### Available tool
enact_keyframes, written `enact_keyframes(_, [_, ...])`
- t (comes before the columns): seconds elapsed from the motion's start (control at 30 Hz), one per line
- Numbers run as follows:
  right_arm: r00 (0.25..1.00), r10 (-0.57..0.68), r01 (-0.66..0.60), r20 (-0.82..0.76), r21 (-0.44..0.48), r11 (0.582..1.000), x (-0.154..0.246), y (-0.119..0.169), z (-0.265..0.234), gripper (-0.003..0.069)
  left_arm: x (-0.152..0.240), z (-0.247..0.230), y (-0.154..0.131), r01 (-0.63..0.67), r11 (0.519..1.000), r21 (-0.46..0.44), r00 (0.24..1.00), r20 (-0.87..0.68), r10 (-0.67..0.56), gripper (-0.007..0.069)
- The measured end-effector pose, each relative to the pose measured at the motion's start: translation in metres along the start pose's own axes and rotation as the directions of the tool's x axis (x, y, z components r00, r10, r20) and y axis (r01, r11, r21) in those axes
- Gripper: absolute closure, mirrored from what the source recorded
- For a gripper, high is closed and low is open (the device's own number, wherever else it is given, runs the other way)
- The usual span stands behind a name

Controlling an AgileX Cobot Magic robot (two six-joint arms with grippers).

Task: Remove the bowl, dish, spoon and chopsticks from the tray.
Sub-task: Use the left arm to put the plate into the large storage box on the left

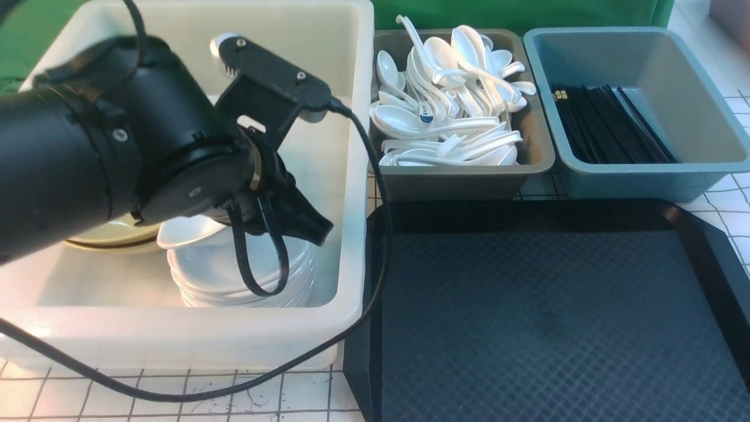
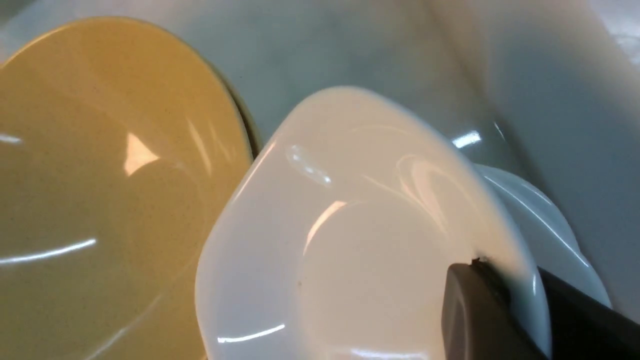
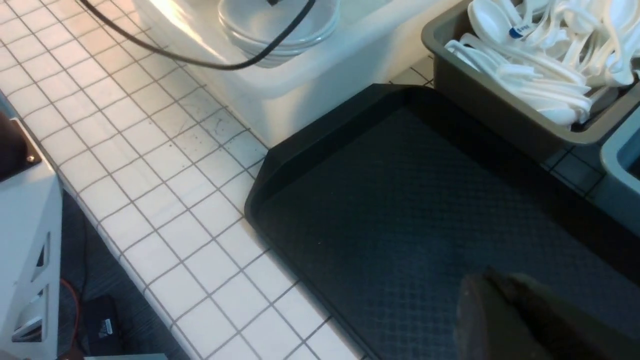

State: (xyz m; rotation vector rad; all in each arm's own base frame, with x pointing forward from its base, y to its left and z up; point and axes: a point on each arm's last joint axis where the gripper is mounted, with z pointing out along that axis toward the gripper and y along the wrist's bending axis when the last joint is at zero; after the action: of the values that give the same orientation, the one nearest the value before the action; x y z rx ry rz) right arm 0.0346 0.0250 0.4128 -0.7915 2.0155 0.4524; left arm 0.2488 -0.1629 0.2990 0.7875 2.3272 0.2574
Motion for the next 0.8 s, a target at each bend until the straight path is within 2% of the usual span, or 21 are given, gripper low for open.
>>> enact_keyframes(0.2, [1.000, 0.003, -0.003, -0.001, -0.009, 1.000, 0.000, 0.001, 0.000, 0.0612, 0.001, 0.007, -0.003, -0.002, 1.000, 0.009, 1.000, -0.021, 0.002, 0.0603])
enact_keyframes(0.27, [1.000, 0.005, -0.005, -0.002, -0.017, 1.000, 0.000, 0.002, 0.000, 0.0612, 0.002, 0.007, -0.005, 0.021, 0.999, 0.027, 0.999, -0.031, -0.020, 0.0578])
enact_keyframes(0.37, [1.000, 0.008, -0.008, -0.003, -0.026, 1.000, 0.000, 0.002, 0.000, 0.0612, 0.004, 0.008, -0.007, 0.052, 0.997, 0.054, 0.997, -0.052, -0.049, 0.0489])
enact_keyframes(0.53, [1.000, 0.009, -0.009, -0.006, -0.027, 1.000, 0.000, 0.002, 0.000, 0.0612, 0.006, 0.004, -0.006, 0.080, 0.996, 0.049, 0.995, -0.068, -0.077, 0.0258])
enact_keyframes(0.63, [1.000, 0.008, -0.009, -0.019, -0.025, 1.000, 0.002, 0.002, 0.000, 0.0612, 0.006, -0.011, -0.001, 0.110, 0.992, 0.054, 0.994, -0.027, -0.109, 0.0136])
enact_keyframes(0.7, [0.999, 0.008, -0.009, -0.043, -0.021, 1.000, 0.004, 0.002, 0.000, 0.0612, 0.007, -0.037, 0.003, 0.142, 0.987, 0.074, 0.989, 0.040, -0.146, 0.0046])
enact_keyframes(0.8, [0.997, 0.008, -0.010, -0.080, -0.015, 1.000, 0.007, 0.001, 0.000, 0.0612, 0.013, -0.074, 0.006, 0.227, 0.964, 0.139, 0.963, 0.113, -0.243, 0.0011])
